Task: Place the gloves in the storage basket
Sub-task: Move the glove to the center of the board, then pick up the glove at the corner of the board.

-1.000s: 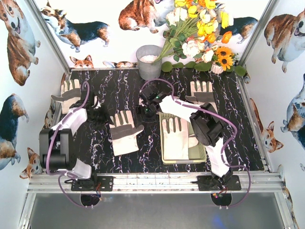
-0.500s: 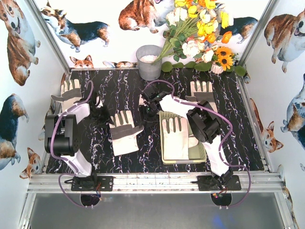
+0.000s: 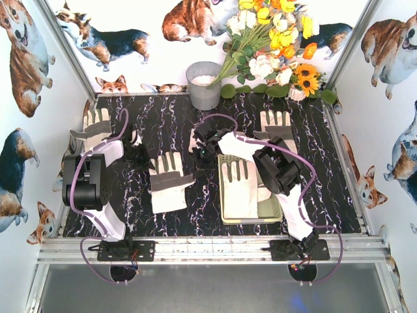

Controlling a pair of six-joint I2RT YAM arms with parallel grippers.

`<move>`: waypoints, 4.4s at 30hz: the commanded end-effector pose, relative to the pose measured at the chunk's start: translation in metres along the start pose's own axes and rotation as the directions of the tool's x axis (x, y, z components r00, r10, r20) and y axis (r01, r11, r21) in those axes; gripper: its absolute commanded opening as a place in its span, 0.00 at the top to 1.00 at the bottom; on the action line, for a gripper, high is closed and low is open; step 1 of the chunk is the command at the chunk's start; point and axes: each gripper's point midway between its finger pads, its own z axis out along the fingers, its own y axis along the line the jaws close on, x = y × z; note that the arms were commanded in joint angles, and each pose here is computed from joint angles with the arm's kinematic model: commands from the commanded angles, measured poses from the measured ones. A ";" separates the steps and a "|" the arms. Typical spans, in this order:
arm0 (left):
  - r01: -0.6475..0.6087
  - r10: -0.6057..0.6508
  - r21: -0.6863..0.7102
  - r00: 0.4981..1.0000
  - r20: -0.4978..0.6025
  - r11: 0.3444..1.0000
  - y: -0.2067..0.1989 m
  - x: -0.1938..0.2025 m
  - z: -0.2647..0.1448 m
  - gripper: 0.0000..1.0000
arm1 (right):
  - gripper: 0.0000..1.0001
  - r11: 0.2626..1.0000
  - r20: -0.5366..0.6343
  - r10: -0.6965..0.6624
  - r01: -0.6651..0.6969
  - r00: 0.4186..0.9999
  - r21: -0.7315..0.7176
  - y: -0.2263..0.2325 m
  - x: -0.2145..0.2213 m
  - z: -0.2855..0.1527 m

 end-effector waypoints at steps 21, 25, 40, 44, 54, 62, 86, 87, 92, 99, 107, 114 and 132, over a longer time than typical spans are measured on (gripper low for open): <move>-0.005 0.005 -0.018 1.000 0.018 1.000 0.017 0.063 -0.037 0.54 | 0.73 0.995 0.035 -0.098 0.098 0.995 -0.006 0.020 0.056 -0.037; -0.039 0.048 -0.069 0.989 0.136 0.997 0.010 0.028 -0.070 0.40 | 0.57 0.991 0.075 -0.128 0.131 0.989 -0.037 0.034 0.048 -0.051; 0.162 -0.062 -0.281 0.940 0.335 0.946 0.048 -0.110 -0.114 0.42 | 0.40 0.979 0.312 -0.189 0.204 0.931 -0.017 0.070 0.007 -0.142; 0.235 -0.101 -0.380 0.935 0.340 0.894 0.072 -0.135 -0.102 0.48 | 0.40 0.993 0.390 -0.099 0.116 0.915 -0.018 0.050 -0.007 -0.162; 0.355 -0.130 -0.512 0.897 0.423 0.782 0.111 -0.170 -0.076 0.54 | 0.39 0.999 0.504 0.042 -0.042 0.863 -0.012 -0.007 -0.013 -0.199; 0.400 -0.153 -0.468 0.863 0.481 0.788 0.117 -0.194 -0.044 0.57 | 0.39 0.997 0.530 0.075 -0.078 0.844 -0.016 -0.021 -0.015 -0.212; 0.398 -0.213 -0.420 0.881 0.423 0.816 0.144 -0.192 -0.009 0.67 | 0.39 0.992 0.532 0.125 -0.119 0.837 -0.046 -0.018 -0.013 -0.217; 0.391 -0.213 -0.419 0.887 0.410 0.820 0.144 -0.190 -0.006 0.68 | 0.39 0.992 0.530 0.126 -0.120 0.839 -0.046 -0.018 -0.013 -0.216; 0.390 -0.238 -0.422 0.898 0.370 0.818 0.145 -0.175 0.003 0.81 | 0.39 0.992 0.526 0.123 -0.112 0.842 -0.053 -0.015 -0.017 -0.215; 0.382 -0.253 -0.359 0.899 0.357 0.851 0.130 -0.160 -0.006 1.00 | 0.39 0.994 0.523 0.107 -0.091 0.845 -0.058 -0.010 -0.022 -0.215; 0.327 -0.217 -0.362 0.925 0.312 0.873 0.113 -0.132 -0.047 1.00 | 0.39 0.996 0.512 0.088 -0.063 0.855 -0.067 -0.006 -0.020 -0.215; 0.304 -0.238 -0.306 0.942 0.235 0.902 0.091 -0.076 -0.078 1.00 | 0.39 0.995 0.500 0.080 -0.039 0.862 -0.092 -0.001 -0.014 -0.217; 0.294 -0.257 -0.154 0.941 0.219 0.944 0.019 0.019 -0.130 1.00 | 0.38 0.979 0.414 0.076 0.010 0.907 -0.202 0.017 0.044 -0.241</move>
